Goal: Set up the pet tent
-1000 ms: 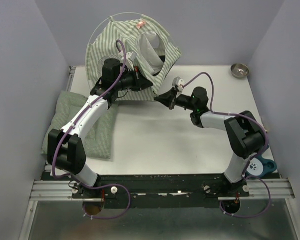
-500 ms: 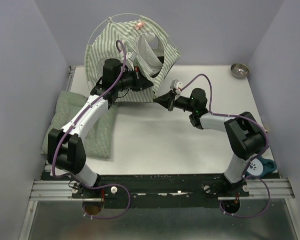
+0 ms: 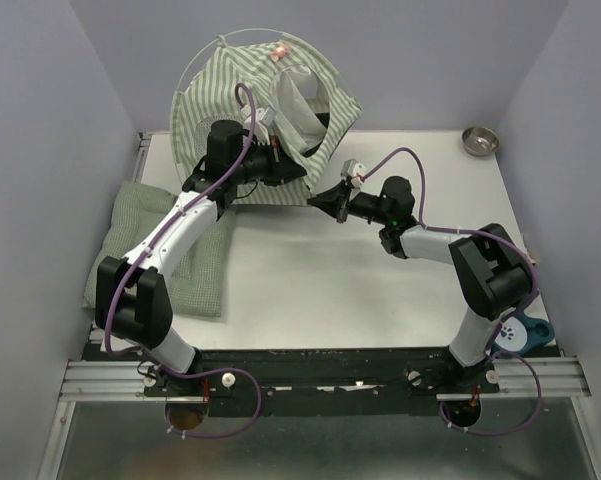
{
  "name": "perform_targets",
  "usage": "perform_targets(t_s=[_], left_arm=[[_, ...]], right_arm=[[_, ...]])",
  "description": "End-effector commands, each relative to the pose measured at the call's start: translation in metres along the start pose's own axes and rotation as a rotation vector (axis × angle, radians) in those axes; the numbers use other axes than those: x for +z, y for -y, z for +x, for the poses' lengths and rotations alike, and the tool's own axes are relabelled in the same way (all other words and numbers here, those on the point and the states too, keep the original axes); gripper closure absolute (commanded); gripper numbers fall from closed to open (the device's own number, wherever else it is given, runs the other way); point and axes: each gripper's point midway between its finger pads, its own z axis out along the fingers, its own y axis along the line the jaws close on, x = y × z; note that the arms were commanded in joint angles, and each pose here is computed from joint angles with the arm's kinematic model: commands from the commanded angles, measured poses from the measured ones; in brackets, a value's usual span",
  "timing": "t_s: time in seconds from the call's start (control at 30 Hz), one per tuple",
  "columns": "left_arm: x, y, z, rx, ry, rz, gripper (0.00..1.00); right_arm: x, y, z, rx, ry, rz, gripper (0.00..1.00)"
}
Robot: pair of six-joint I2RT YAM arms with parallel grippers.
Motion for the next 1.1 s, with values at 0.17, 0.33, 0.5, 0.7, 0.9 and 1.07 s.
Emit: perform_targets(t_s=[0.17,0.33,0.5,0.7,0.9,1.07], left_arm=[[-0.001,-0.026,-0.002,0.062,0.037,-0.100,1.00],[-0.002,-0.027,0.005,0.095,0.024,-0.092,1.00],[-0.002,-0.023,0.013,0.118,0.001,-0.057,1.00],[-0.005,-0.025,0.015,0.170,-0.003,-0.080,1.00],[-0.001,-0.023,0.002,0.121,0.068,-0.080,1.00],[0.002,-0.028,-0.010,0.121,0.110,-0.106,1.00]], right_arm=[[0.000,-0.012,-0.018,-0.013,0.036,-0.041,0.99],[0.000,-0.013,-0.021,0.000,0.042,-0.042,0.99],[0.000,-0.013,-0.017,0.015,0.035,-0.037,0.99],[-0.003,-0.017,-0.015,0.021,0.032,-0.051,0.99],[-0.002,-0.026,-0.014,0.066,0.026,-0.093,0.99],[-0.005,-0.036,-0.011,0.083,0.014,-0.118,0.99]])
